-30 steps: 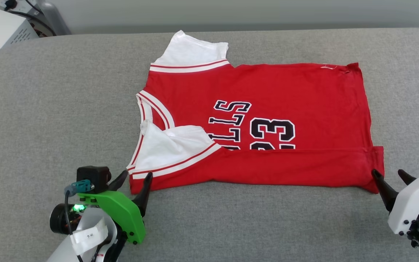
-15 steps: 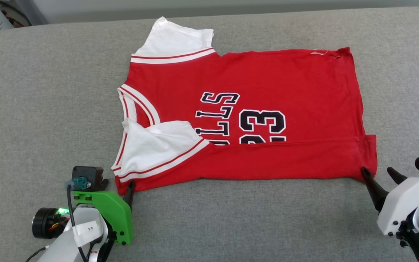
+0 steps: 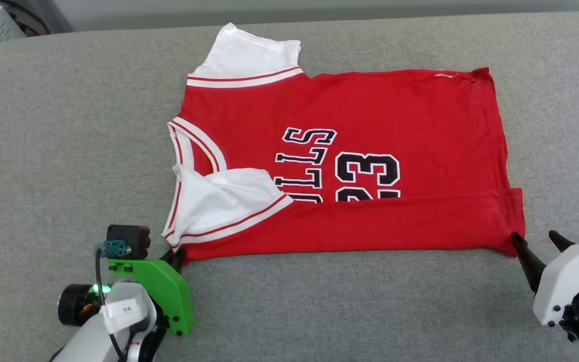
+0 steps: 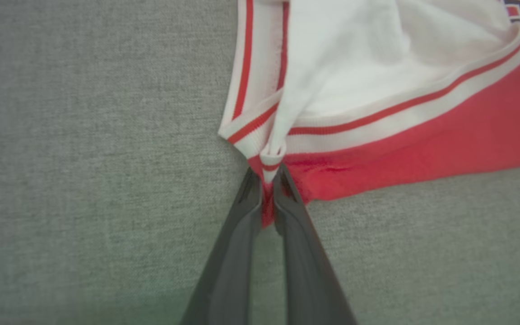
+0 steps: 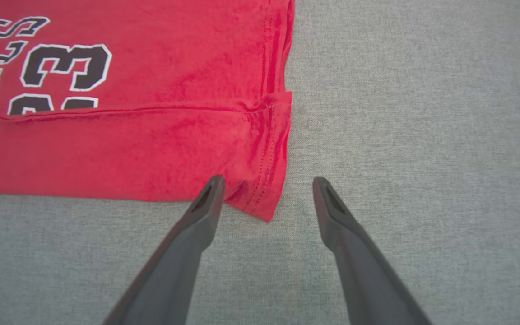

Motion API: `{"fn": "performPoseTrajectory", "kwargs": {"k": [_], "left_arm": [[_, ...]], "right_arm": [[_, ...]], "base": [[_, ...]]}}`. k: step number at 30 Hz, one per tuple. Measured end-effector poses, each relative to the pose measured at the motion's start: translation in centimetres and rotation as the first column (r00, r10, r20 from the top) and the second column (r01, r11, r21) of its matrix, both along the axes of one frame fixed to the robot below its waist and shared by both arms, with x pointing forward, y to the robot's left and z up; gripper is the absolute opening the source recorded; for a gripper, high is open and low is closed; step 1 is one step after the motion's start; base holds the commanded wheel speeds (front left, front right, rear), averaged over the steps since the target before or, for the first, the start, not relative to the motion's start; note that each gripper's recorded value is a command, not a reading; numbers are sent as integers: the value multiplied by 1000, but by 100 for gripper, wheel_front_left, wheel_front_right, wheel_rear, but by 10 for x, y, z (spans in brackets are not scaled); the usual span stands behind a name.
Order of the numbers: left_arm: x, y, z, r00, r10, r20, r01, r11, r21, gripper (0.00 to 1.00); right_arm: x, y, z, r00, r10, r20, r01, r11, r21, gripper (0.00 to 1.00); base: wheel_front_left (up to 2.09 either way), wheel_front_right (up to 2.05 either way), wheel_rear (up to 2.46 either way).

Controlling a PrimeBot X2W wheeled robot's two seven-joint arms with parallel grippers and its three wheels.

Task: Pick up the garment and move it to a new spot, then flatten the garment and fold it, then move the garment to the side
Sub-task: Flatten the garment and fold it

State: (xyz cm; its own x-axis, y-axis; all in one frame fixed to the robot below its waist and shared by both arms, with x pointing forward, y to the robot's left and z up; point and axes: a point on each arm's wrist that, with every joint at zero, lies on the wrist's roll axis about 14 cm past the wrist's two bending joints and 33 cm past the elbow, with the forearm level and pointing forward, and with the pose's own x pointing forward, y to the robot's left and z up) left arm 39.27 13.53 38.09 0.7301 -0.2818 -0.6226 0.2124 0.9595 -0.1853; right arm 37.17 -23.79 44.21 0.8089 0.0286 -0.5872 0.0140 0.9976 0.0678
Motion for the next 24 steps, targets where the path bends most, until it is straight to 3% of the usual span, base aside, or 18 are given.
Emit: {"fn": "performPoseTrajectory", "kwargs": {"k": [10,24], "left_arm": [[-13,-13,46,994,-10,110,21,995,-93,0],[-18,-5,49,995,3,101,5,996,-85,0]], "right_arm": [[-4,-6,-27,994,2,-108,-6,999,-34,100],[17,3,-57,985,7,-175,-11,1000,-19,100]], "base": [[0,0,0],[0,0,0]]}}
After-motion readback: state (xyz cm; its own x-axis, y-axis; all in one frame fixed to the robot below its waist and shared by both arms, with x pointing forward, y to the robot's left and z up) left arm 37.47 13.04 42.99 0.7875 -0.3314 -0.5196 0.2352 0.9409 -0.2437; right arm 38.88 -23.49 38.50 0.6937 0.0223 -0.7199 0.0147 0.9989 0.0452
